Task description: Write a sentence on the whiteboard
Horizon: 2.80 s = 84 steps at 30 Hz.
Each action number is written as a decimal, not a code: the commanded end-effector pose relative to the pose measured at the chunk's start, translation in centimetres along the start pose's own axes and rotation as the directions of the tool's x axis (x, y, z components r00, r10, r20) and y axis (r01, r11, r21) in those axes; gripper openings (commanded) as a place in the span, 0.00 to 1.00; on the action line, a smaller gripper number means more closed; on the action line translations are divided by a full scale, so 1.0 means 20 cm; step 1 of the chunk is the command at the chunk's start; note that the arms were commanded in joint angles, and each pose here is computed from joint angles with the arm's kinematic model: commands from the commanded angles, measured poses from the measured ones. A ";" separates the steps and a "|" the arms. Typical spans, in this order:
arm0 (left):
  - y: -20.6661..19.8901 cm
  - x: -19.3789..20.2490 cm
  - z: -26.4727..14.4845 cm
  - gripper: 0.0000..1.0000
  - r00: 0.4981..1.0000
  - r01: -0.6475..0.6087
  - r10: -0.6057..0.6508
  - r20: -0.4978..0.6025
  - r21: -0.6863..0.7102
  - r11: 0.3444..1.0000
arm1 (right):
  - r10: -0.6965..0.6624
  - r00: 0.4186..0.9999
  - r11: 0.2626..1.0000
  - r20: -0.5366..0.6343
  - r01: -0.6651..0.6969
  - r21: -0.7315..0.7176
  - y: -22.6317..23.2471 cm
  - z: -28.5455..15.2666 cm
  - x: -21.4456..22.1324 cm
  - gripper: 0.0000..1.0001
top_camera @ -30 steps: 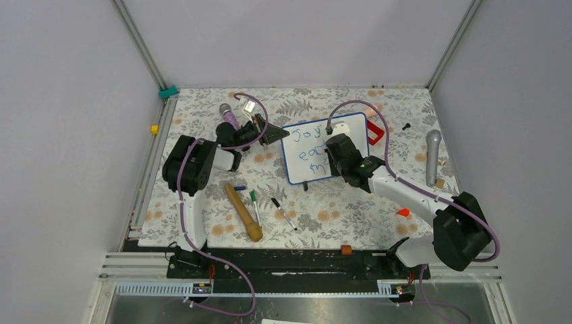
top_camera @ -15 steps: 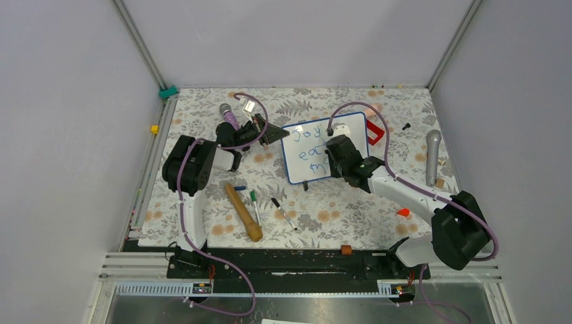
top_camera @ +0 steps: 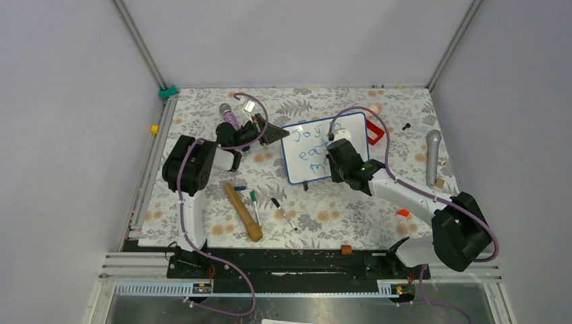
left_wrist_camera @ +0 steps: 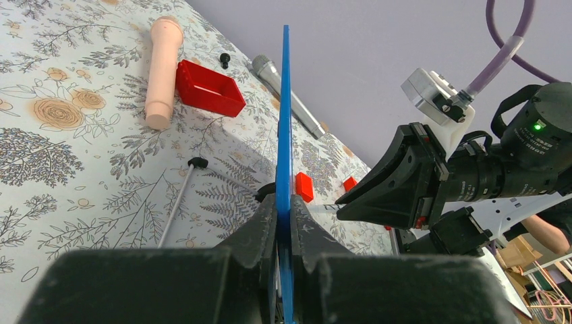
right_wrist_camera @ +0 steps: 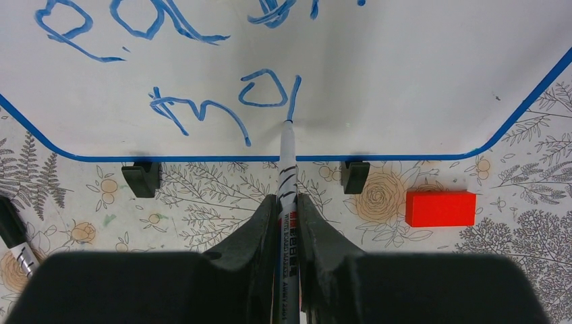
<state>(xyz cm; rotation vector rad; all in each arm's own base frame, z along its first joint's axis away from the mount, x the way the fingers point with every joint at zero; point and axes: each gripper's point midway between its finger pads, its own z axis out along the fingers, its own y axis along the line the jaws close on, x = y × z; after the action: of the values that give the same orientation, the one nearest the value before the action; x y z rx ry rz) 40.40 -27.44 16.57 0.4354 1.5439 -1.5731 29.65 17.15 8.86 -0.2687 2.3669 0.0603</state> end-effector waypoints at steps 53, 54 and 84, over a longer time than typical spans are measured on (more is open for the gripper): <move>-0.06 0.03 0.01 0.00 0.992 -0.124 0.126 -0.028 0.059 0.991 | 0.040 0.999 0.998 0.028 -0.041 0.038 -0.06 0.02 -0.12 0.00; -0.05 0.03 0.01 0.00 0.992 -0.123 0.125 -0.028 0.059 0.991 | 0.037 0.999 0.998 0.037 -0.039 0.039 -0.06 0.01 -0.14 0.00; -0.05 0.03 0.01 0.00 0.992 -0.123 0.125 -0.028 0.059 0.991 | 0.048 0.998 0.995 0.049 -0.052 0.083 -0.14 -0.01 -0.19 0.00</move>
<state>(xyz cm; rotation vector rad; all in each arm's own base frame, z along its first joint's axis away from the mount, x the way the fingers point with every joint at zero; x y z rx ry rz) 40.38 -27.47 16.64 0.4379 1.5407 -1.5728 31.88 15.93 10.94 -0.2134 2.3753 0.0094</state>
